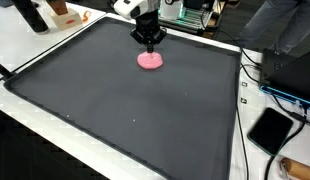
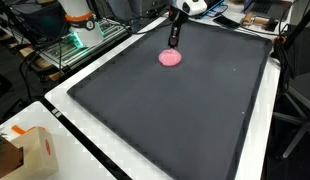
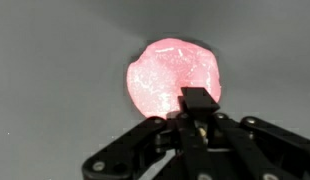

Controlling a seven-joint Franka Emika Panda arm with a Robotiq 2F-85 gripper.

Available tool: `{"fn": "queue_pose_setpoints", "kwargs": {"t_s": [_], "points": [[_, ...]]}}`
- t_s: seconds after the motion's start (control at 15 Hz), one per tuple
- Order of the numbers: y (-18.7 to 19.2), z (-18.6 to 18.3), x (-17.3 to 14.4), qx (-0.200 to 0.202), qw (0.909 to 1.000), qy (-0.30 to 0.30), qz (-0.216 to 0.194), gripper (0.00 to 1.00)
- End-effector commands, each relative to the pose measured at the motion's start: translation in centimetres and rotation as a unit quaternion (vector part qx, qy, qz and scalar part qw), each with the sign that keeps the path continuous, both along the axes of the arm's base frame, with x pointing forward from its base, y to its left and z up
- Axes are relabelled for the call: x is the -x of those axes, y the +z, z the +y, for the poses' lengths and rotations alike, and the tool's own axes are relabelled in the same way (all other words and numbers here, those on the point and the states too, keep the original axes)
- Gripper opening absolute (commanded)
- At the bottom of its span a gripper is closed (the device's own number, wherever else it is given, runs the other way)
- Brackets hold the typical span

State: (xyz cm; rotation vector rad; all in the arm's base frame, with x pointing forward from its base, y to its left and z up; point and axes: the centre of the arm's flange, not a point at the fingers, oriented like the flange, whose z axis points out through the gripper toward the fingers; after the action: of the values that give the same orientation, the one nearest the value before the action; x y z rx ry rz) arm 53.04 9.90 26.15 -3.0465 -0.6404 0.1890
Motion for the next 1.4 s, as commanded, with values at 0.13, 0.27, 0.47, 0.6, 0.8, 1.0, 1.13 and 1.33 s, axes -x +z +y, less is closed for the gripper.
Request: {"fn": "queue_pose_setpoints", "kwargs": {"t_s": [0.13,0.27,0.47,0.6,0.8,1.0,1.13,1.33], "points": [[-1.8,-0.2,0.1,-0.004,0.9999,-0.007,0.012,0.03],[-1.5,0.0,-0.1,-0.003,0.9999,-0.008,0.01,0.03],[-0.9,0.1,-0.2,0.001,0.9999,-0.01,0.011,0.03],[-0.4,0.2,-0.2,0.002,0.9999,-0.011,0.011,0.03],[0.5,0.3,-0.3,0.006,0.9998,-0.012,0.014,0.03],[1.4,0.4,-0.4,0.008,0.9998,-0.013,0.014,0.03],[2.2,0.6,-0.4,0.009,0.9998,-0.013,0.012,0.03],[3.7,0.8,-0.4,0.015,0.9997,-0.017,0.011,0.03]]}}
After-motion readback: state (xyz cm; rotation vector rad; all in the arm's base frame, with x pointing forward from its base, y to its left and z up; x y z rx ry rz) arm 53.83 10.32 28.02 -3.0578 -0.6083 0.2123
